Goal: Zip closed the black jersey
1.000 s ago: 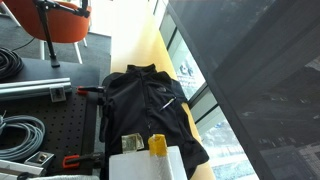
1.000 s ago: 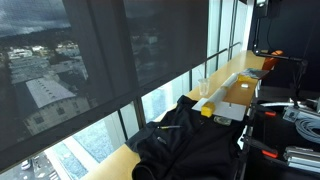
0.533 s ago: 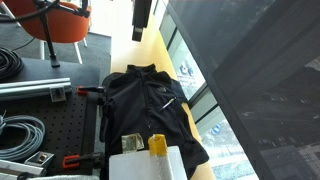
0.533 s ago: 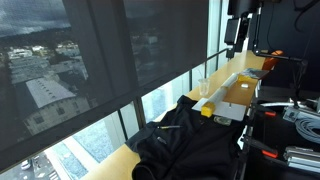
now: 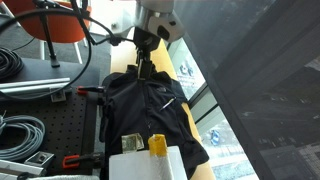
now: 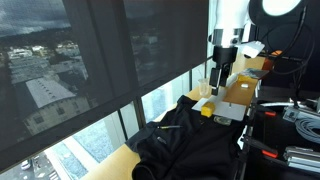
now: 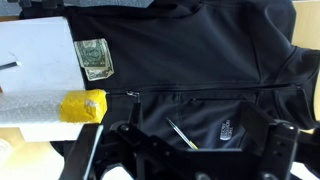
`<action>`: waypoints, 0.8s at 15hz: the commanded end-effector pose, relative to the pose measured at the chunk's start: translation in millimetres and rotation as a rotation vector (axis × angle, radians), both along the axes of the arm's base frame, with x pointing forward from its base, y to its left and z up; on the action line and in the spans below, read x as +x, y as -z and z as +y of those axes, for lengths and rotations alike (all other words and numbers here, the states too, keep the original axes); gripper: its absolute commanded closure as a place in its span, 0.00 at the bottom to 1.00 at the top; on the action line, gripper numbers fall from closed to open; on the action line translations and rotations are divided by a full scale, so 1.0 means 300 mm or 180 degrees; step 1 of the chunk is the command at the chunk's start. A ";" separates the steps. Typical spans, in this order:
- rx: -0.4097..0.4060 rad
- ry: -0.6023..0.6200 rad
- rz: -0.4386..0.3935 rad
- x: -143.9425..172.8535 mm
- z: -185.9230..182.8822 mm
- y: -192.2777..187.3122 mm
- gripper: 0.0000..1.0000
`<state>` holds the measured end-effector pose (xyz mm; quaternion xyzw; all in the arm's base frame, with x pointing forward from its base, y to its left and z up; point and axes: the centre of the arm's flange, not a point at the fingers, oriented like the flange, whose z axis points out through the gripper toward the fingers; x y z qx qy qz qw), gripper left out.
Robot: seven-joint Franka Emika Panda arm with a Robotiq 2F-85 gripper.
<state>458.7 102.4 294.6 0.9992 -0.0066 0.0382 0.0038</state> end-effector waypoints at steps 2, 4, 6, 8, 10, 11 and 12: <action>-0.0008 -0.0060 0.0080 0.156 -0.028 0.212 0.00; -0.0024 -0.0110 0.0132 0.202 -0.049 0.293 0.00; -0.0065 -0.0195 0.0155 0.250 -0.061 0.371 0.00; -0.0100 -0.0250 0.0191 0.294 -0.076 0.452 0.00; -0.0144 -0.0312 0.0220 0.337 -0.081 0.527 0.00; -0.0162 -0.0338 0.0227 0.351 -0.081 0.559 0.00; -0.0174 -0.0370 0.0244 0.368 -0.078 0.591 0.00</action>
